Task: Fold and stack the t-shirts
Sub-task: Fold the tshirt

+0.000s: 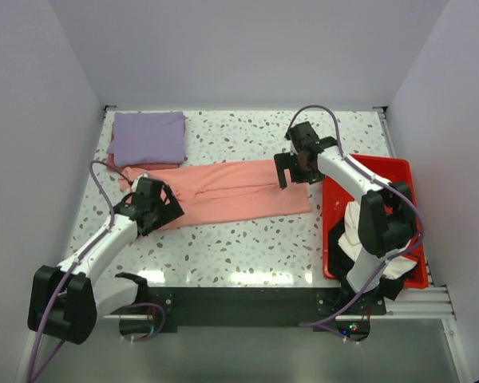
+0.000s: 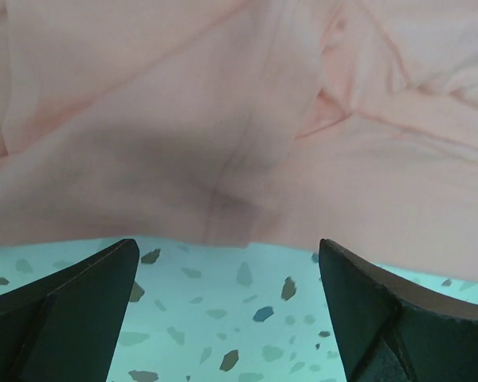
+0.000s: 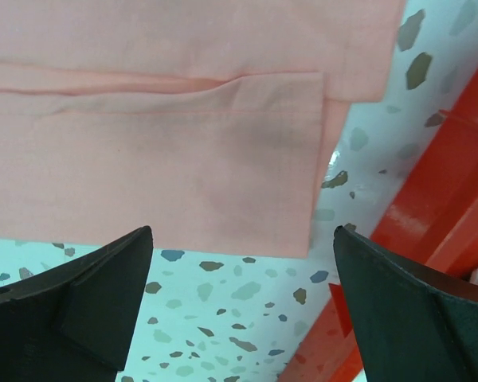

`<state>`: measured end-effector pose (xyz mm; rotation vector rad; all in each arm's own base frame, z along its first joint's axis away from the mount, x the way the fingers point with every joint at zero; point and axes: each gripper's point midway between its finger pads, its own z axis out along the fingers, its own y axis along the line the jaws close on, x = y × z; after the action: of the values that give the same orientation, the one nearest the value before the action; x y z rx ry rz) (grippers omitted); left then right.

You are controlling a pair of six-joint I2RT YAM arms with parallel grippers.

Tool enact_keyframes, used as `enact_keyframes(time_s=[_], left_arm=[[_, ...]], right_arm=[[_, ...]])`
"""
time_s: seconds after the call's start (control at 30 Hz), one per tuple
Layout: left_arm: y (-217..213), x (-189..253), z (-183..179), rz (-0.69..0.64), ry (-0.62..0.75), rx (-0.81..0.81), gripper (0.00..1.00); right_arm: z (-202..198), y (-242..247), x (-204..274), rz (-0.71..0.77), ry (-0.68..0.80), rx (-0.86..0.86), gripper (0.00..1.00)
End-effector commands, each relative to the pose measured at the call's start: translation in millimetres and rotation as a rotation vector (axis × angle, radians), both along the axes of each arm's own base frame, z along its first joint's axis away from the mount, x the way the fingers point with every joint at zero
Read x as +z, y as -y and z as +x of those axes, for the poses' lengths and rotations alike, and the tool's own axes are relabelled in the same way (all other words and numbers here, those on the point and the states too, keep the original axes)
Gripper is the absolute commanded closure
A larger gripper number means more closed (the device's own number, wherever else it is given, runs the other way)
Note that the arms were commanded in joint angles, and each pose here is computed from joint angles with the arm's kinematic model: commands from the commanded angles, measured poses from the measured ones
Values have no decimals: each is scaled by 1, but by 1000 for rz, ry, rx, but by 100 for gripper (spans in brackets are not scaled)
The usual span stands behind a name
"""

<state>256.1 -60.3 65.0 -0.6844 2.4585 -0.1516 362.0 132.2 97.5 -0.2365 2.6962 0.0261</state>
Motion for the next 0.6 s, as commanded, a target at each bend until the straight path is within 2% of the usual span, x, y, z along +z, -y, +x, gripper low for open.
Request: enact_keyframes(time_s=[0.0, 0.33, 0.57], left_arm=[[15, -11, -17, -97, -14, -27, 0], [8, -27, -19, -51, -63, -6, 22], [10, -27, 0, -50, -13, -1, 28]], right_arm=[[0, -21, 3, 109, 21, 41, 1], [-11, -35, -27, 118, -46, 70, 1], [-12, -34, -34, 115, -59, 67, 1]])
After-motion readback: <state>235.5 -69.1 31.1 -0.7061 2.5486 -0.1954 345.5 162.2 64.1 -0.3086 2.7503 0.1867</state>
